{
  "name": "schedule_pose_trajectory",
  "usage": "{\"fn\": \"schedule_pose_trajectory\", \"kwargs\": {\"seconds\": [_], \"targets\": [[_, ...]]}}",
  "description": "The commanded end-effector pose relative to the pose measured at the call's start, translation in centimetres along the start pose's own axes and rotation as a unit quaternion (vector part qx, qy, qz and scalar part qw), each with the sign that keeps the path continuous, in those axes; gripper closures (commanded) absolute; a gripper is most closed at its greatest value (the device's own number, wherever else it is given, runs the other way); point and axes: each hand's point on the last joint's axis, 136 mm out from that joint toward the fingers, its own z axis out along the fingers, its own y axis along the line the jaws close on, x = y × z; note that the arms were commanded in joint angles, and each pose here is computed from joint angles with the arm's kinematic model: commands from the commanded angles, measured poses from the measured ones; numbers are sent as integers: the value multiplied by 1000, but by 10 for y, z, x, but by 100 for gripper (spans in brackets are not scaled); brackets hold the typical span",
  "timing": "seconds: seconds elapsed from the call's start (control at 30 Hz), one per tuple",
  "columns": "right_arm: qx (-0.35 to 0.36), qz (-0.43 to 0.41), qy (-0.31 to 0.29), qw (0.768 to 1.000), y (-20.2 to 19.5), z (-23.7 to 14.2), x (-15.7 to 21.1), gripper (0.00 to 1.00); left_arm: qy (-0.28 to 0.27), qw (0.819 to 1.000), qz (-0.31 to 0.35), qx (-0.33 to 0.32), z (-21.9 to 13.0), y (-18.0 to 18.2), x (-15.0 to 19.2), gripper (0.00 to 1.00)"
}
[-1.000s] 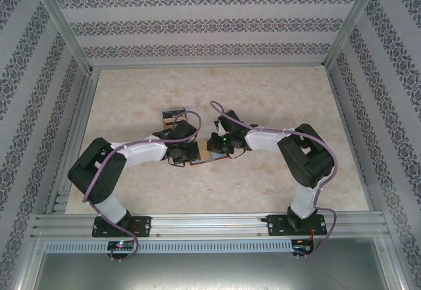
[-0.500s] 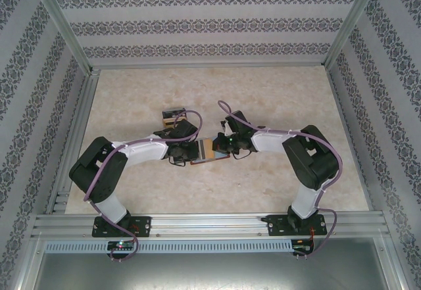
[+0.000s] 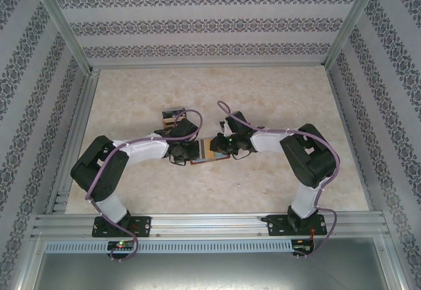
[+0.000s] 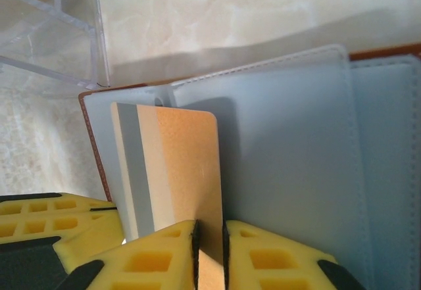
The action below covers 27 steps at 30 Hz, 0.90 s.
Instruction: Take the credit cards out of the card holder
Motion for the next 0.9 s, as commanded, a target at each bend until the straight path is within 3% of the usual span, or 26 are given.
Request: {"fn": "schedule_pose_trajectory", "kwargs": {"seconds": [0.0,0.13,0.87], "targets": [[-4,6,10,1000,-4,6,4,88,27,999,-6,-34,9,19,10,100],[-2,9,1,1000,-8,-1,2,100,26,999,-3,-36,8,19,10,100],[-4,-10,-27,1000,-37,-75,-16,100,25,999,20,-41,2,18,7,100]]}}
